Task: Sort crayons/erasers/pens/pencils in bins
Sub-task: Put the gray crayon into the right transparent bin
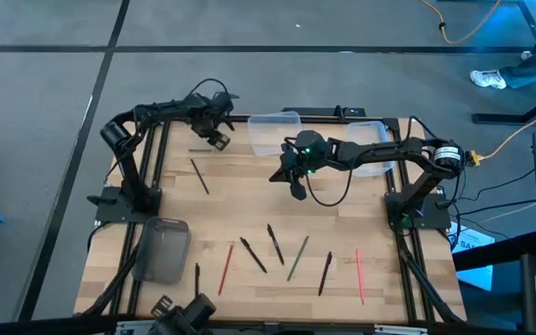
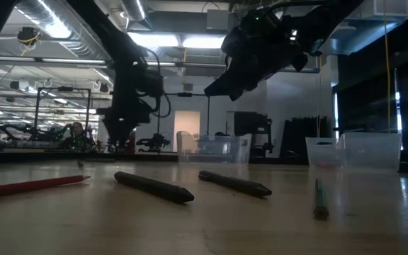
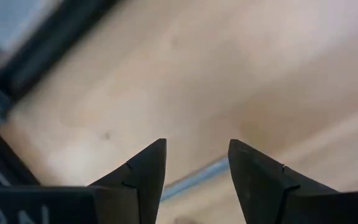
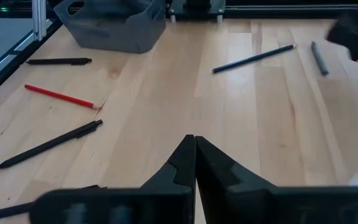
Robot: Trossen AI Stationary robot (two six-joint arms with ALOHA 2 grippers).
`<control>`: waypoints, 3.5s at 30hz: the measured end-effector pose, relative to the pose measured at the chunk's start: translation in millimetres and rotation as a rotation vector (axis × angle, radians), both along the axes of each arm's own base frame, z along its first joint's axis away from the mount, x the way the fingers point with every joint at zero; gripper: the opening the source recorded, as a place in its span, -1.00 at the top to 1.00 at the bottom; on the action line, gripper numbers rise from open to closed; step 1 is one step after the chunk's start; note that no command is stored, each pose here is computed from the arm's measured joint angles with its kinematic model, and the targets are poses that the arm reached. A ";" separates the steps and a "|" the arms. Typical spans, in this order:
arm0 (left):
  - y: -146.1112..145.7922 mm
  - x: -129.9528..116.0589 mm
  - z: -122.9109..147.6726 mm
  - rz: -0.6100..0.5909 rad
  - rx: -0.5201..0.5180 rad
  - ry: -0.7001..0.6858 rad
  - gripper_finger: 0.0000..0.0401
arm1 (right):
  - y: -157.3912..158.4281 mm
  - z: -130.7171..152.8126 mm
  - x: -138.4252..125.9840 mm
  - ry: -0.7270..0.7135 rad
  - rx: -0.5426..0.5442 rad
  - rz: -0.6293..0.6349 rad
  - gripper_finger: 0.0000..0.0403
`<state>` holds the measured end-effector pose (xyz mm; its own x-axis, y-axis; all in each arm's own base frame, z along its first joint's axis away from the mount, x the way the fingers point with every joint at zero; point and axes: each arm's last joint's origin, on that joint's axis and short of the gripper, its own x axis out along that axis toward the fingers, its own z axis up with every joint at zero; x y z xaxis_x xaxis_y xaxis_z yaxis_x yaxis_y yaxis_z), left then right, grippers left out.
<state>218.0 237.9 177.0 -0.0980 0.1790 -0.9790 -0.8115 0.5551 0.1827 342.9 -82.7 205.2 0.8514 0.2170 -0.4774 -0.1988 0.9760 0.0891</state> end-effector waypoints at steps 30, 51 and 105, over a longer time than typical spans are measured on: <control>-53.5 -4.4 -50.0 -0.303 -0.133 0.102 0.67 | 13.9 1.7 3.7 0.024 0.049 0.017 0.95; -29.6 21.7 -2.4 -0.177 0.160 -0.086 0.99 | 15.9 52.1 -46.1 -0.296 -0.126 -0.181 0.95; -185.6 119.6 116.5 -0.435 0.623 -1.155 0.96 | -8.5 28.4 -48.4 -0.468 0.027 -0.292 0.80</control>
<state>337.6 52.3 293.5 0.8822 0.4196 -0.2135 -0.4551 0.8762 -0.1587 294.5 -91.2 233.6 0.9981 -0.0532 -0.0310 0.0556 0.9951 0.0823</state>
